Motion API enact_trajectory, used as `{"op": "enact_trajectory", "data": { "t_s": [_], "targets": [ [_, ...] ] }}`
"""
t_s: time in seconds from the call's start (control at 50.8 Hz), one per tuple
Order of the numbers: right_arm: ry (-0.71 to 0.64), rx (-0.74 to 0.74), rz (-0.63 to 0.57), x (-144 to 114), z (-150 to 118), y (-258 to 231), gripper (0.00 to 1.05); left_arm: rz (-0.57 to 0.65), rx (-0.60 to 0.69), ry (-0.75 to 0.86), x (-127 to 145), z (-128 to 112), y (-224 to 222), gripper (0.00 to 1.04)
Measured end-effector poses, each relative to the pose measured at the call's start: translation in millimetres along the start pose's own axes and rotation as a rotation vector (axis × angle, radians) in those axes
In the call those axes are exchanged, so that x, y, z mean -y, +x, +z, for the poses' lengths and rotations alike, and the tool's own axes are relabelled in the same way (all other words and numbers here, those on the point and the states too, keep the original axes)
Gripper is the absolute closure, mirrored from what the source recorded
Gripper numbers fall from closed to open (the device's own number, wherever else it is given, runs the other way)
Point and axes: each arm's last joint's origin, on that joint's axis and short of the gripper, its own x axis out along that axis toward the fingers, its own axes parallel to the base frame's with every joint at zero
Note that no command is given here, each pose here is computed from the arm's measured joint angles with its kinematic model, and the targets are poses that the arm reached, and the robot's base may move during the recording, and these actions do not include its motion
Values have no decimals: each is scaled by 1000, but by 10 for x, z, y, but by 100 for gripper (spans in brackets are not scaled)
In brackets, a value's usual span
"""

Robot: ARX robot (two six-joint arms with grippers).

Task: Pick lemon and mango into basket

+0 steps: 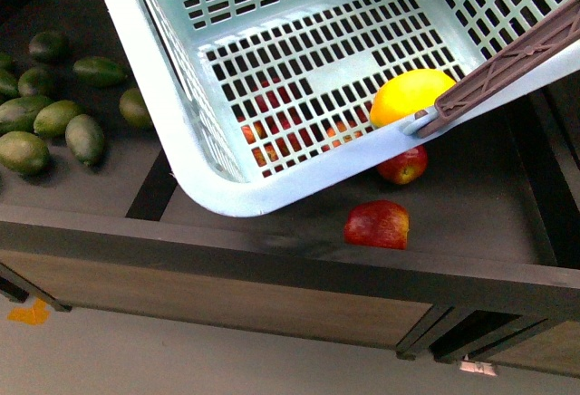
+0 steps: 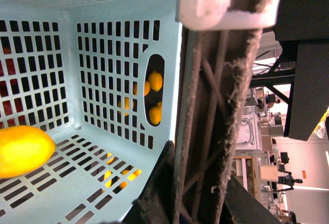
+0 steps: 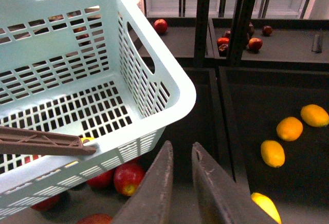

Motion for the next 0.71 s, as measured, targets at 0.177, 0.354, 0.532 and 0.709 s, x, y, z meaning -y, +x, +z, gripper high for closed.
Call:
{"op": "enact_trajectory", "data": {
  "t_s": [0.177,0.354,0.532,0.709],
  "targets": [
    [0,4,0,0,5,-3,52,0,0,0,0,0,0,98],
    [0,4,0,0,6,-3,17,0,0,0,0,0,0,98],
    [0,4,-3,1,5,-3,9,-8,-18,4,24,-48,12,98],
    [0,3,-2,1,5,-3,9,-9,-20,-10,24,-46,11,98]
  ]
}}
